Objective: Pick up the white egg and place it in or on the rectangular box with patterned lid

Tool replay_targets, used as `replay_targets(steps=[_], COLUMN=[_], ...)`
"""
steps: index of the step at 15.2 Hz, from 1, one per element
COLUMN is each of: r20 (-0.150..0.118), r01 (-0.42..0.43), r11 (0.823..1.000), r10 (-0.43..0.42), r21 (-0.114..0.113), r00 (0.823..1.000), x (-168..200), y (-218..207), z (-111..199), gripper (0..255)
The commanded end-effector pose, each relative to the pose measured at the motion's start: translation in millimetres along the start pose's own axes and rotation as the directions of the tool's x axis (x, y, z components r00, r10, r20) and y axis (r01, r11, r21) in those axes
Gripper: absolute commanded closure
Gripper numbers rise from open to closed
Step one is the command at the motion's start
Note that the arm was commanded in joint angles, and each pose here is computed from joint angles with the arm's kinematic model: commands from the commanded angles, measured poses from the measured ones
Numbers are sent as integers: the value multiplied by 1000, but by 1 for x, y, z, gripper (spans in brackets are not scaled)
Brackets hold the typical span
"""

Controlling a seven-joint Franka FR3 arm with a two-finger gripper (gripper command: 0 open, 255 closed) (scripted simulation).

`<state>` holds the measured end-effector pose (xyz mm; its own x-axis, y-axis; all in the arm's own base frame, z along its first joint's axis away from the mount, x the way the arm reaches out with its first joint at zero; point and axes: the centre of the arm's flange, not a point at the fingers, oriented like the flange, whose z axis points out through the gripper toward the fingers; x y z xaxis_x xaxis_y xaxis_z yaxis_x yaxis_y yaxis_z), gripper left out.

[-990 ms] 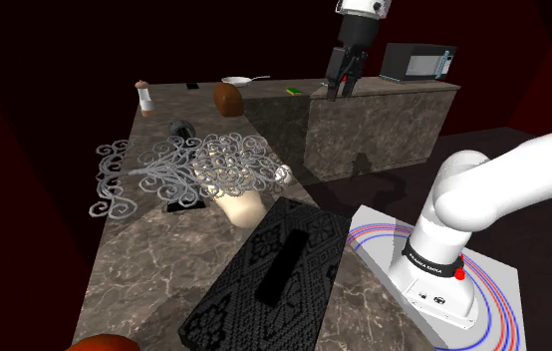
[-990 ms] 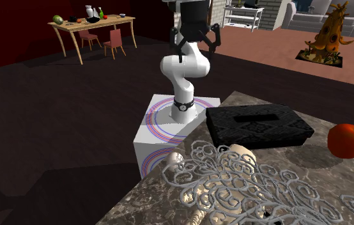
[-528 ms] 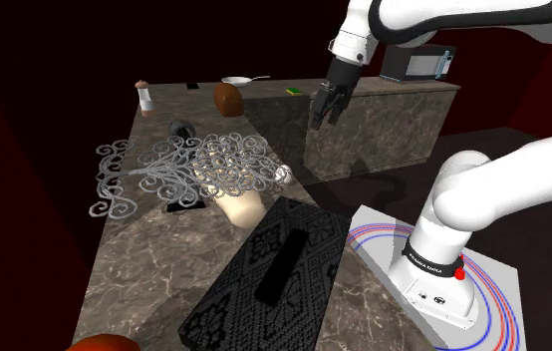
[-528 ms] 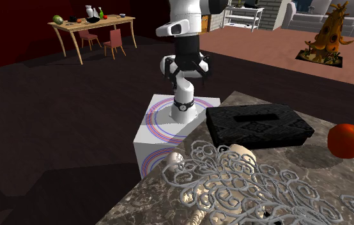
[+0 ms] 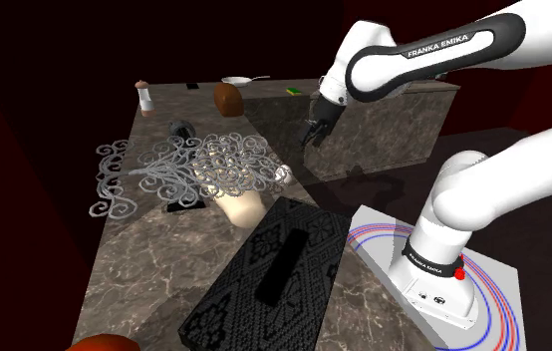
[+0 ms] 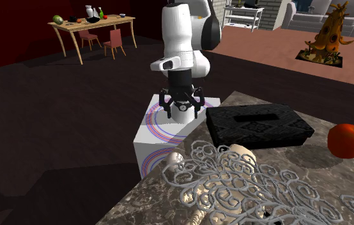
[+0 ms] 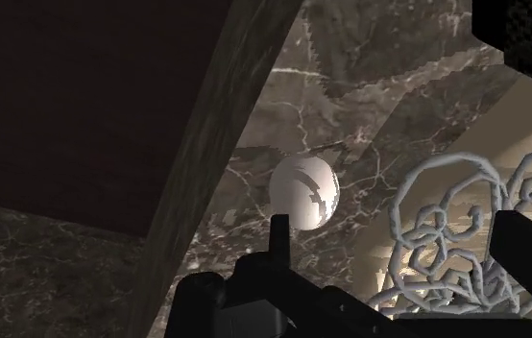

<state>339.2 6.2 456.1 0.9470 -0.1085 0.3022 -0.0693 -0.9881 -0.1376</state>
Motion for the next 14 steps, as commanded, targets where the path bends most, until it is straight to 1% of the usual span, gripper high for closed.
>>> replay_targets(steps=[1,8,14], r20=[-39,-147,-147], r01=[-12,-51,-51], r11=[1000,999,999], r10=[12,53,53], r21=[3,18,18], r00=[999,988,988], x=[2,16,20], y=[7,31,30], z=[25,109,141], gripper=[0,0,0])
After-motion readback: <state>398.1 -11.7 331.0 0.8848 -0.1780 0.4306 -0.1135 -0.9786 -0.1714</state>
